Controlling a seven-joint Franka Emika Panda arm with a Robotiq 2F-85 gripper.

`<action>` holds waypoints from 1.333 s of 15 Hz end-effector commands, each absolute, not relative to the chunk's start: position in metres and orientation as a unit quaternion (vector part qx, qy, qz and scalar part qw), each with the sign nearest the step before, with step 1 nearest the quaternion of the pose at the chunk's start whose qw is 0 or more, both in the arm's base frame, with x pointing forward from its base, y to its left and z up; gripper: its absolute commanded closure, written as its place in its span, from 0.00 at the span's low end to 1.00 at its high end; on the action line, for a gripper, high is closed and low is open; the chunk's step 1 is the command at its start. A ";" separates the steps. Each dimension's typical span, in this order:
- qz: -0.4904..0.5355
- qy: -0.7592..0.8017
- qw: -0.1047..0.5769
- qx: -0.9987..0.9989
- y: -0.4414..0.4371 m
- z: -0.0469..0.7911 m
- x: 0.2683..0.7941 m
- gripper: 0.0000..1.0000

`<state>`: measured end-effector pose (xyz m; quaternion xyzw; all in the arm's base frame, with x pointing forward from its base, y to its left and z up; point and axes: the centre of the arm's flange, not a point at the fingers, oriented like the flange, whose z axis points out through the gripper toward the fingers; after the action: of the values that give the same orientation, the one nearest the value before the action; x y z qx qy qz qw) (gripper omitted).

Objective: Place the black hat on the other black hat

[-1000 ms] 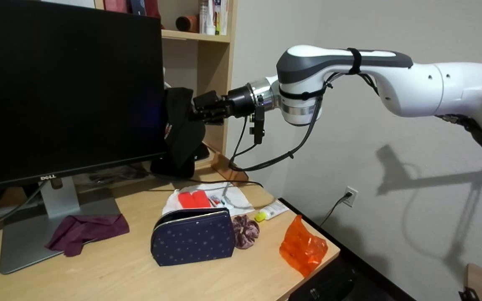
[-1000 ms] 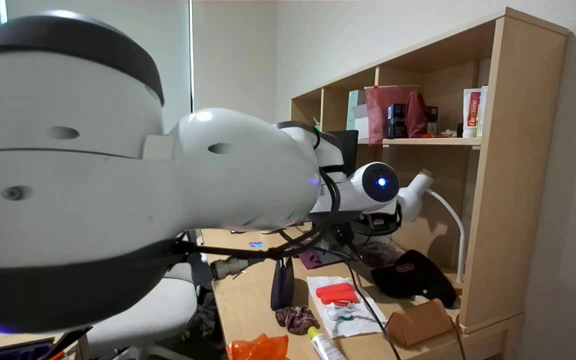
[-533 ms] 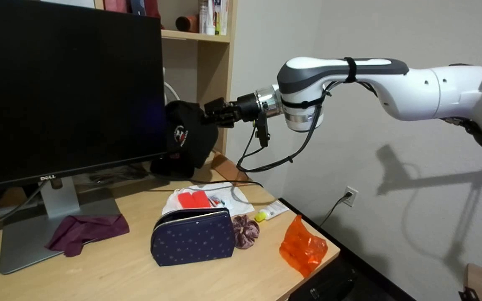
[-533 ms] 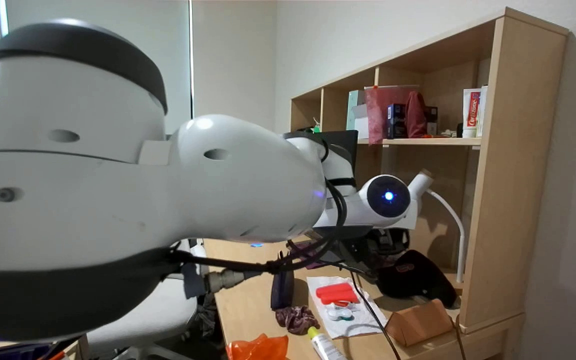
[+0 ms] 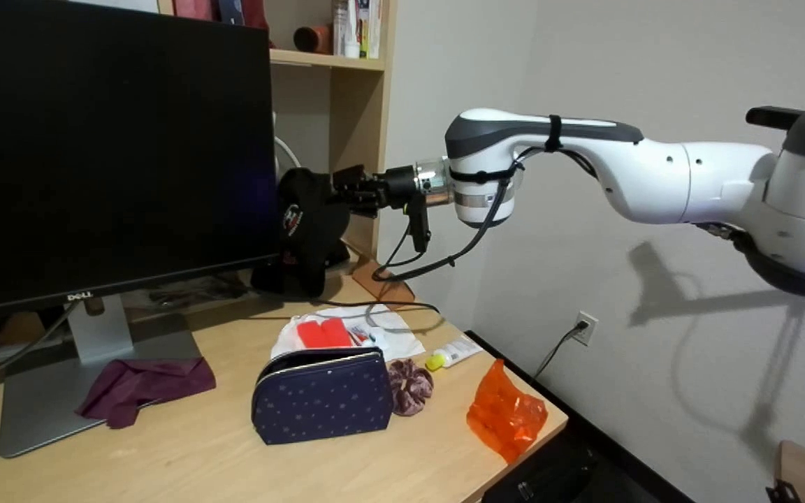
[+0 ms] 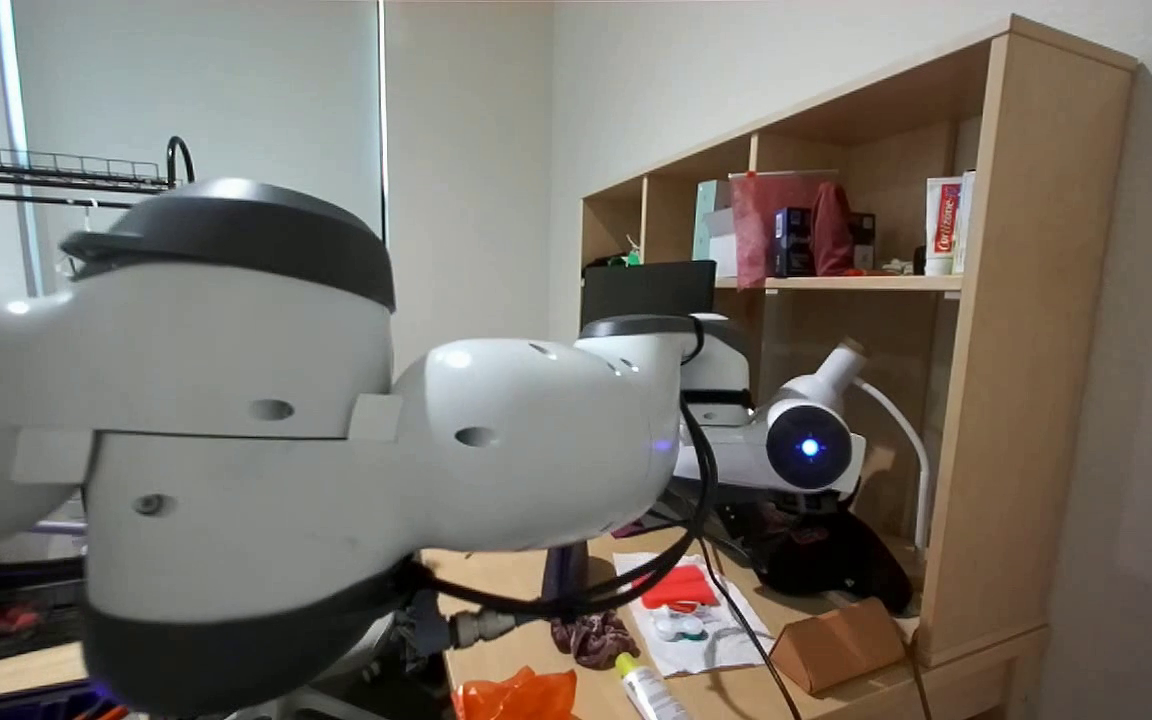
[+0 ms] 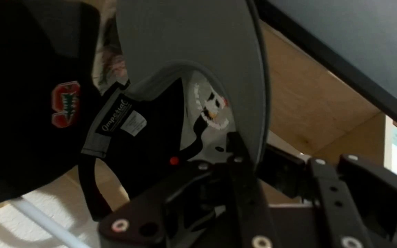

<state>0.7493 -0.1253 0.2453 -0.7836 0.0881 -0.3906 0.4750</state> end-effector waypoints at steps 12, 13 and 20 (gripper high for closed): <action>-0.433 0.109 0.563 -0.696 -0.143 0.203 0.810 0.91; -0.434 0.090 0.551 -0.707 -0.141 0.198 0.807 0.76; -0.448 0.016 0.517 -0.729 -0.118 0.189 0.797 0.27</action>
<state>0.7942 -0.1223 0.1845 -0.7282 0.0447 -0.4340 0.5286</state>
